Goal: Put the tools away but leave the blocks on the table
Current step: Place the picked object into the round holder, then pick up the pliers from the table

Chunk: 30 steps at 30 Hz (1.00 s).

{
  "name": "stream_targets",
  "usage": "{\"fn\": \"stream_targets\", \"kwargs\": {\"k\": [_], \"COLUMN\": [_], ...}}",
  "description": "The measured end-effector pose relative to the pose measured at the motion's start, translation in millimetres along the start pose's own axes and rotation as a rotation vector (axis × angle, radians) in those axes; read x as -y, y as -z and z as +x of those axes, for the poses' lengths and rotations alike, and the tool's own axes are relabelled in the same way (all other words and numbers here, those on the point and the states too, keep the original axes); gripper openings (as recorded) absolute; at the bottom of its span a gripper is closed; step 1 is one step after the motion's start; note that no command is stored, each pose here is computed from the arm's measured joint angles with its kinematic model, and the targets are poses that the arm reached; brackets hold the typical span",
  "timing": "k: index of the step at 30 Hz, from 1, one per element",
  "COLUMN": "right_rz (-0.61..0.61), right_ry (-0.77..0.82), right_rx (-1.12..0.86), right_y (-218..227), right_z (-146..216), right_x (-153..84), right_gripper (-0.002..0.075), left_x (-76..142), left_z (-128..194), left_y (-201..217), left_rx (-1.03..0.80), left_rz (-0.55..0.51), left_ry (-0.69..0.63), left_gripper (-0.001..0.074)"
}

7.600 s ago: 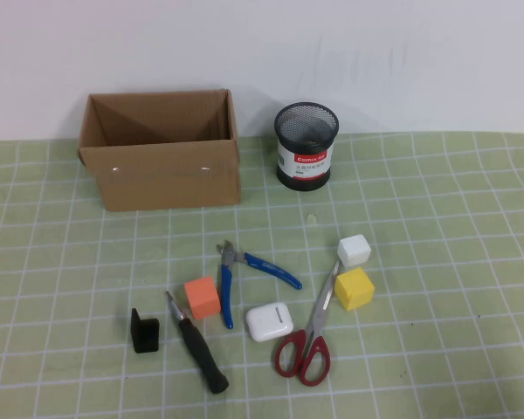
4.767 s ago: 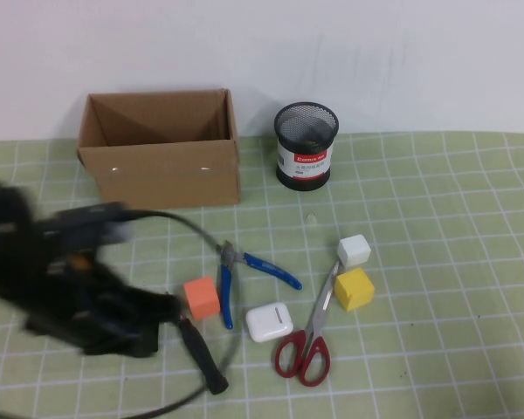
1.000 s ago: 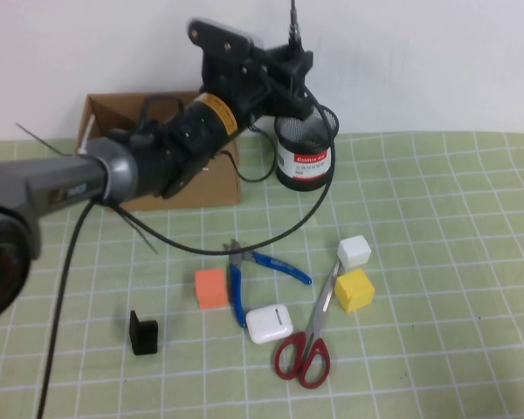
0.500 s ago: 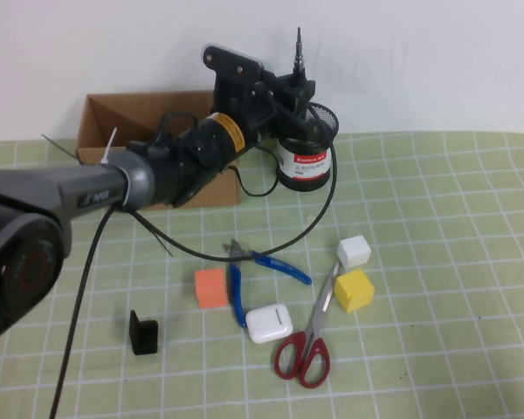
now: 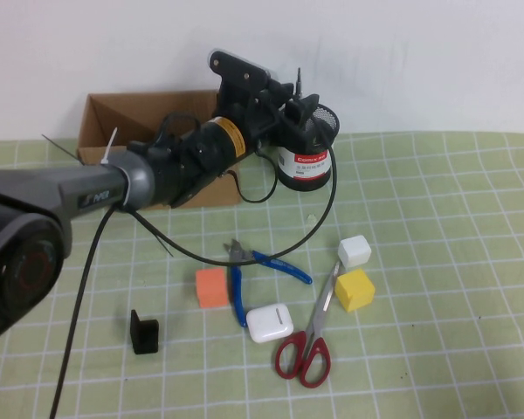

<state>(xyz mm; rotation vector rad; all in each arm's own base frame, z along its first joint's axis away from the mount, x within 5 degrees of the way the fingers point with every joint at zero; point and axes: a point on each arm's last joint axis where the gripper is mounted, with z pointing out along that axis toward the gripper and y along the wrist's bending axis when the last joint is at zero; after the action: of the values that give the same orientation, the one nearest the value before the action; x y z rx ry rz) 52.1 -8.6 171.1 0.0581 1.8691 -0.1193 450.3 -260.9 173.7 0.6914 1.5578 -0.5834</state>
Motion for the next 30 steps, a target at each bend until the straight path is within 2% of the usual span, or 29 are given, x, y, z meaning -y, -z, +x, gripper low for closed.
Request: {"fn": "stream_targets", "kwargs": {"k": [3, 7, 10, 13, 15, 19, 26, 30], "right_rz": [0.0, 0.0, 0.0, 0.0, 0.0, 0.0, 0.0, 0.0], "right_ry": [0.0, 0.0, 0.0, 0.0, 0.0, 0.0, 0.0, 0.0], "right_rx": [0.0, 0.0, 0.0, 0.0, 0.0, 0.0, 0.0, 0.0], "right_y": [0.0, 0.0, 0.0, 0.0, 0.0, 0.0, 0.0, 0.0], "right_z": [0.0, 0.0, 0.0, 0.0, 0.0, 0.0, 0.0, 0.0], "right_x": [0.0, 0.0, 0.0, 0.0, 0.0, 0.0, 0.0, 0.0], "right_gripper": [-0.0011, -0.0011, -0.0011, -0.0011, -0.0011, -0.0011, -0.0011, -0.0011], "left_x": [-1.0, -2.9, -1.9, 2.9, 8.1, 20.1, 44.2, 53.2], "left_z": [-6.0, -33.2, -61.7, -94.9, -113.4, -139.8, -170.7, -188.2], "left_y": [2.0, 12.1, 27.2, 51.4, 70.2, 105.7, 163.8, 192.2], "left_rx": [-0.012, -0.088, -0.202, -0.317, -0.404, -0.57, -0.823, -0.832], "left_rz": [-0.014, -0.087, -0.203, -0.336, -0.416, -0.49, -0.364, -0.319], "left_ry": [-0.007, -0.021, 0.039, 0.077, 0.079, 0.06, 0.098, 0.094], "left_gripper": [0.0329, 0.0309, 0.0206, 0.0062, 0.0024, 0.0003, -0.0001, -0.0001]}}
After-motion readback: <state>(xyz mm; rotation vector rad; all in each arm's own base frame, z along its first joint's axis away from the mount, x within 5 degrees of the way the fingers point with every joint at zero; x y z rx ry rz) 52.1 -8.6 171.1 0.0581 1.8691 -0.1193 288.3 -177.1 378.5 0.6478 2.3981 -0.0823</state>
